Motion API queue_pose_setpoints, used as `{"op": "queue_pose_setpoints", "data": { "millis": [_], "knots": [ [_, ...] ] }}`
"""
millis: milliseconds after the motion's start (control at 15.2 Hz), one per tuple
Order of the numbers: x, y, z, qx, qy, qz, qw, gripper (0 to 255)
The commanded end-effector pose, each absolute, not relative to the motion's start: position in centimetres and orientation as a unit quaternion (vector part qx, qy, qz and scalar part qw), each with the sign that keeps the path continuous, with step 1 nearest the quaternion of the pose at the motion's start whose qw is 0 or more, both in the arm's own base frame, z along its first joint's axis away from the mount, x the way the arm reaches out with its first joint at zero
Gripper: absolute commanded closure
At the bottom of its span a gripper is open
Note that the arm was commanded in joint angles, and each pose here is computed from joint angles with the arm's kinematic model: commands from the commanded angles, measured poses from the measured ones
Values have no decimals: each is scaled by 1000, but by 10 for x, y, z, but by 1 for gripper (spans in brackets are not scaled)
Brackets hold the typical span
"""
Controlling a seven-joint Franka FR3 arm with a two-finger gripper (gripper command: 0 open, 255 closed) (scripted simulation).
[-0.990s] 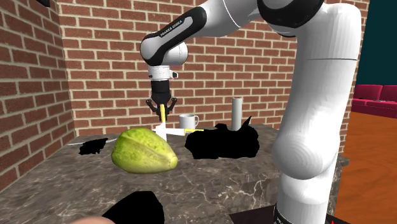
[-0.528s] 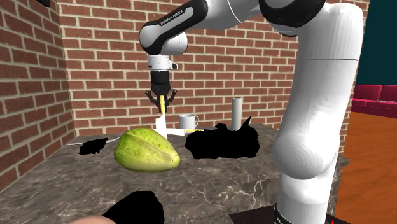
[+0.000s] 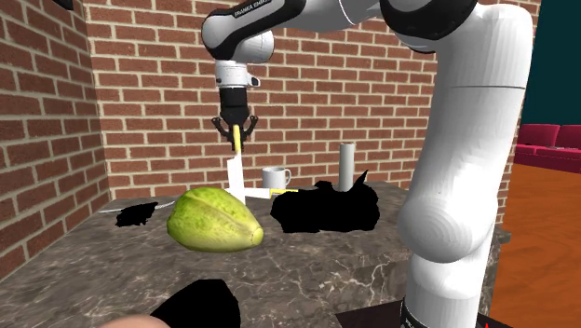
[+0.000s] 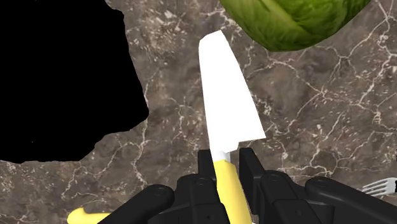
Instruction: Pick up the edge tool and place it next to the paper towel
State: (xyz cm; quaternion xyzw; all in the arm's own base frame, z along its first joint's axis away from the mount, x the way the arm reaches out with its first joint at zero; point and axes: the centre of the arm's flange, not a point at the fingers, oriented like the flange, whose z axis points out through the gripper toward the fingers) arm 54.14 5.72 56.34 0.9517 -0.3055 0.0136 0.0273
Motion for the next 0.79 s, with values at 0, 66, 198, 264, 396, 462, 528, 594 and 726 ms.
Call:
{"op": "queue_pose_setpoints", "data": {
  "millis": [0,66,198,264,396,462,528,594,726],
  "knots": [
    [541,58,573,952,-305,13,27,255],
    [541,58,578,952,-305,13,27,255],
    [541,58,589,952,-305,13,27,255],
    [541,58,594,952,-305,13,27,255],
    [541,58,605,952,-305,13,27,255],
    [541,58,610,952,-305,13,27,255],
    [541,58,615,952,-305,13,27,255],
    [541,58,621,952,-305,13,27,255],
    [541,58,631,952,-305,13,27,255]
  ]
}}
